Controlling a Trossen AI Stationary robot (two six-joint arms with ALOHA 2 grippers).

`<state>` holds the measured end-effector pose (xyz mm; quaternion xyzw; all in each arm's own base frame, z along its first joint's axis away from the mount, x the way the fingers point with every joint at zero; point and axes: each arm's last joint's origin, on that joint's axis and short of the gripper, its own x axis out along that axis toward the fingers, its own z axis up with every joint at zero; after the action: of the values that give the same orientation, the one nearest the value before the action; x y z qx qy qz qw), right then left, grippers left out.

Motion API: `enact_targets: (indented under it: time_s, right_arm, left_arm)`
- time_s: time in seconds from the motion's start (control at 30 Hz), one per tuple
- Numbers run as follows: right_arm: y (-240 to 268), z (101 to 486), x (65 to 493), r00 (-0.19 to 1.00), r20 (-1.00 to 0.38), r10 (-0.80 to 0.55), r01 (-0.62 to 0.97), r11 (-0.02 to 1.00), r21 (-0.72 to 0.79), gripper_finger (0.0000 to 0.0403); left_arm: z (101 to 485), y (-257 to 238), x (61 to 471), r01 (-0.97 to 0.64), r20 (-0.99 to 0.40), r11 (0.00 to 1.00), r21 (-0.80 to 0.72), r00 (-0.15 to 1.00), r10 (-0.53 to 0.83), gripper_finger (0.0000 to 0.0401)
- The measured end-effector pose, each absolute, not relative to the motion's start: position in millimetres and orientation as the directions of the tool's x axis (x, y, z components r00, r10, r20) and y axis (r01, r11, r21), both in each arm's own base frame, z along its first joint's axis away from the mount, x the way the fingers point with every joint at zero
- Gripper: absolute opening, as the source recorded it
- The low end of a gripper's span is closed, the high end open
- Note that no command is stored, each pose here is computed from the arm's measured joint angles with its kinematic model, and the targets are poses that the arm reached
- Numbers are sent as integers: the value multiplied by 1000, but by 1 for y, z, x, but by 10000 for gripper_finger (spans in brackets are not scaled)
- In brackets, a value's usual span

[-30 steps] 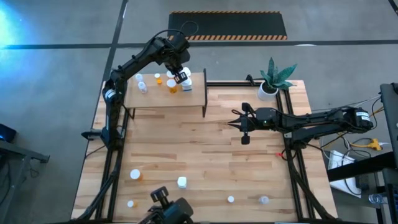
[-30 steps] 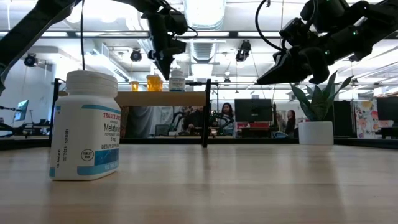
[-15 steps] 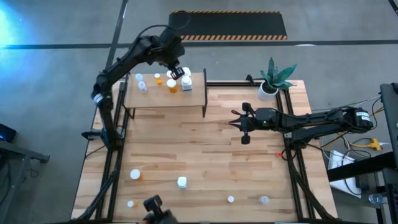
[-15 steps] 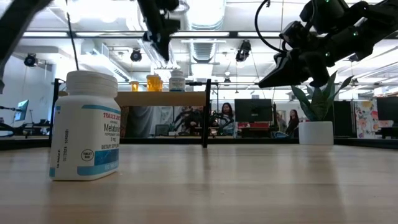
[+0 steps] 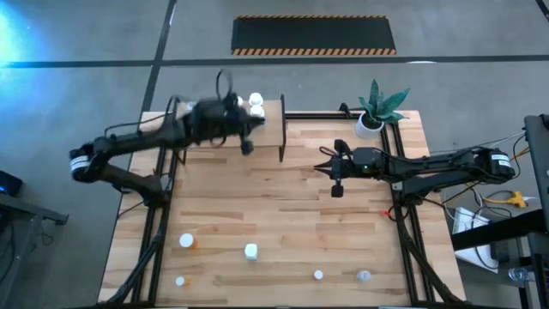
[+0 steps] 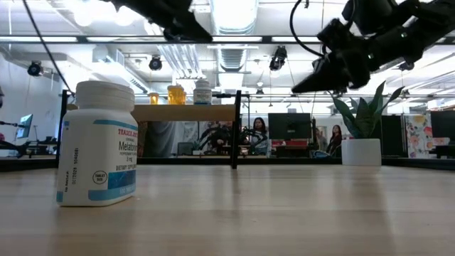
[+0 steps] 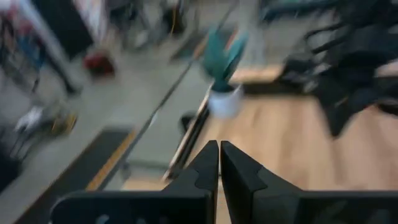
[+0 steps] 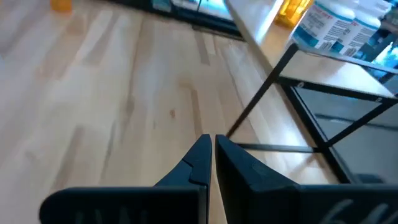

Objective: Pick and place medicine bottles onto shelf by color
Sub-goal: Put the right small orange pill bottle aligned with the other small orange pill bottle on the shelf

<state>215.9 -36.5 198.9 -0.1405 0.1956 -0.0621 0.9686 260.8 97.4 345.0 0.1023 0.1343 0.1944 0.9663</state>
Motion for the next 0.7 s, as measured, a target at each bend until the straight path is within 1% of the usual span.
enact_targets:
  time_s: [0.1, 0.23, 0.3, 0.37, 0.53, 0.6, 0.7]
  right_arm:
    - [-34, 205, 219, 913, -377, -157, 72, 970, -231, 13]
    - [-23, 214, 222, 853, -516, -75, 6, 991, -135, 13]
    - [-16, 219, 224, 828, -560, -44, -8, 996, -91, 13]
    - [-9, 224, 228, 823, -568, -29, 2, 999, -48, 13]
    - [5, 223, 246, 805, -592, 16, -20, 1000, 1, 20]
    - [9, 219, 256, 788, -615, 27, -27, 1000, 9, 37]
    - [13, 213, 273, 762, -646, 35, -35, 999, 13, 73]
  left_arm:
    - [315, 76, 253, -304, -92, 921, 244, 938, 334, 0]
    - [275, 53, 240, -265, 29, 935, 237, 964, 266, 0]
    - [257, 45, 234, -247, 71, 940, 234, 969, 237, 0]
    - [241, 38, 227, -230, 92, 945, 232, 973, 214, 0]
    - [221, 29, 215, -210, 135, 951, 227, 974, 183, 0]
    - [217, 28, 213, -201, 123, 954, 223, 976, 177, 0]
    - [214, 26, 211, -191, 112, 960, 205, 979, 171, 0]
